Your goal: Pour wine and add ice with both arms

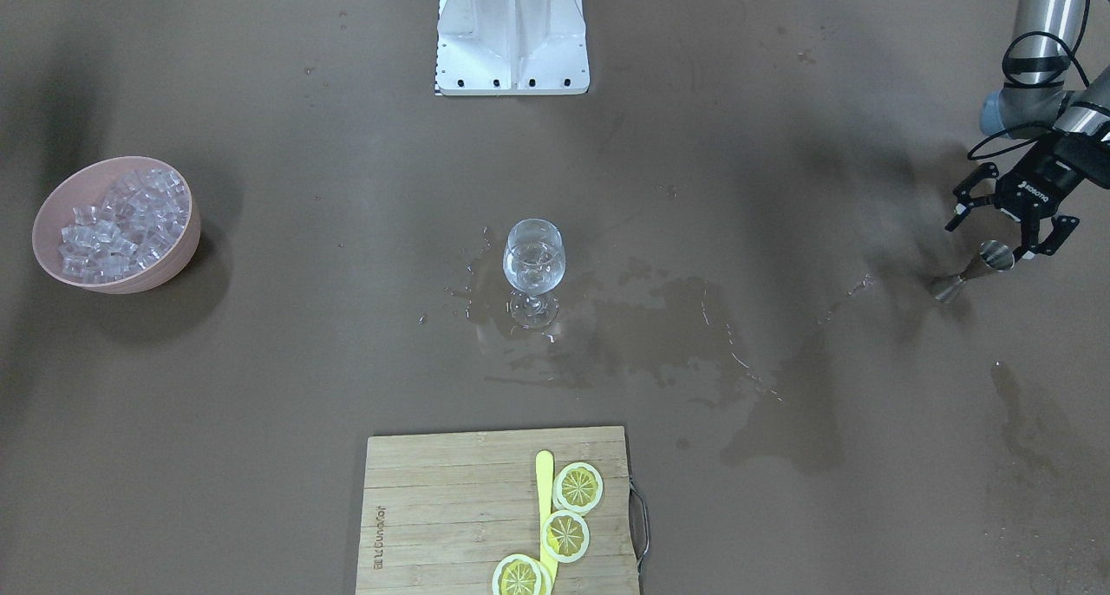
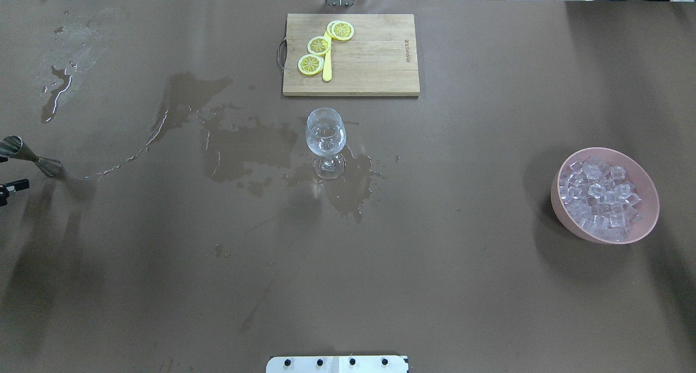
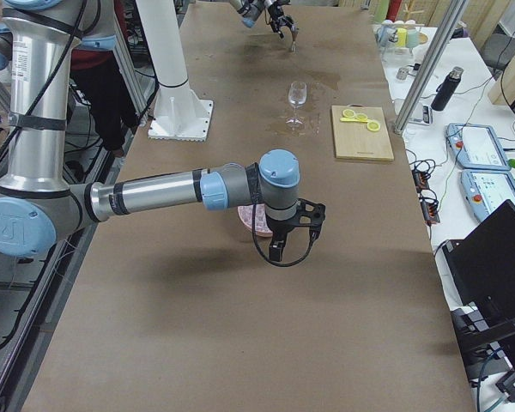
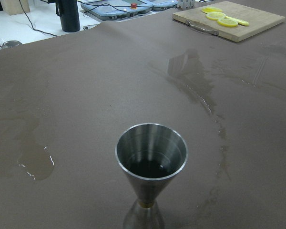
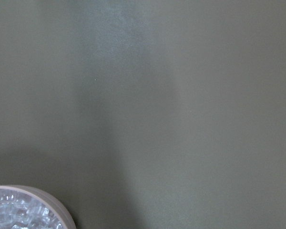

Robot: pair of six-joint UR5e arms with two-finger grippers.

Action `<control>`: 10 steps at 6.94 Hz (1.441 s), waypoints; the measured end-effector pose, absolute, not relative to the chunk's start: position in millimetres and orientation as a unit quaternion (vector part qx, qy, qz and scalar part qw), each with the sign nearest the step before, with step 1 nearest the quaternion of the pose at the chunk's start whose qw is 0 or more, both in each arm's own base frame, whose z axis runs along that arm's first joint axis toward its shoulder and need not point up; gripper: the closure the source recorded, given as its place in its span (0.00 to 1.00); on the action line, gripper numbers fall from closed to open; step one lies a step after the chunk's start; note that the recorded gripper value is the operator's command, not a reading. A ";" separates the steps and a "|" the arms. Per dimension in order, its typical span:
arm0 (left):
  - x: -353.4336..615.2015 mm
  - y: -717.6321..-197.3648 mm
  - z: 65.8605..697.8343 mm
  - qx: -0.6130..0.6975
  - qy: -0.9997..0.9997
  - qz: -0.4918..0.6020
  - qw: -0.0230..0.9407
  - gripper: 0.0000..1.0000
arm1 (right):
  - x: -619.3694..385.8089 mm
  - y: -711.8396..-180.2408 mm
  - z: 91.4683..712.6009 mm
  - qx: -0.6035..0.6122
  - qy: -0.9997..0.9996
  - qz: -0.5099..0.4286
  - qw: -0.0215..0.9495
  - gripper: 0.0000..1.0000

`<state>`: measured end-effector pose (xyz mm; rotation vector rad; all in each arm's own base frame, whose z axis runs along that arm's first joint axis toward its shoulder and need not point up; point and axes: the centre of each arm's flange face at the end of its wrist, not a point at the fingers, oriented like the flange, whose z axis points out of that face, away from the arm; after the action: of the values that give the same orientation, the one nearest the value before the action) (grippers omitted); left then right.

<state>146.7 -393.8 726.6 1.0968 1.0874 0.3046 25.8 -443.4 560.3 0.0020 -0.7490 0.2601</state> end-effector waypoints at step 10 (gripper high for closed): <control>168.4 -423.8 713.1 0.481 0.481 0.133 0.721 0.03 | 25.8 -441.2 560.4 0.002 -0.370 0.124 0.921 0.00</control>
<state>168.4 -423.8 713.1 1.0640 1.0626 0.2941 25.8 -441.2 560.4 0.0050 -0.7609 0.2556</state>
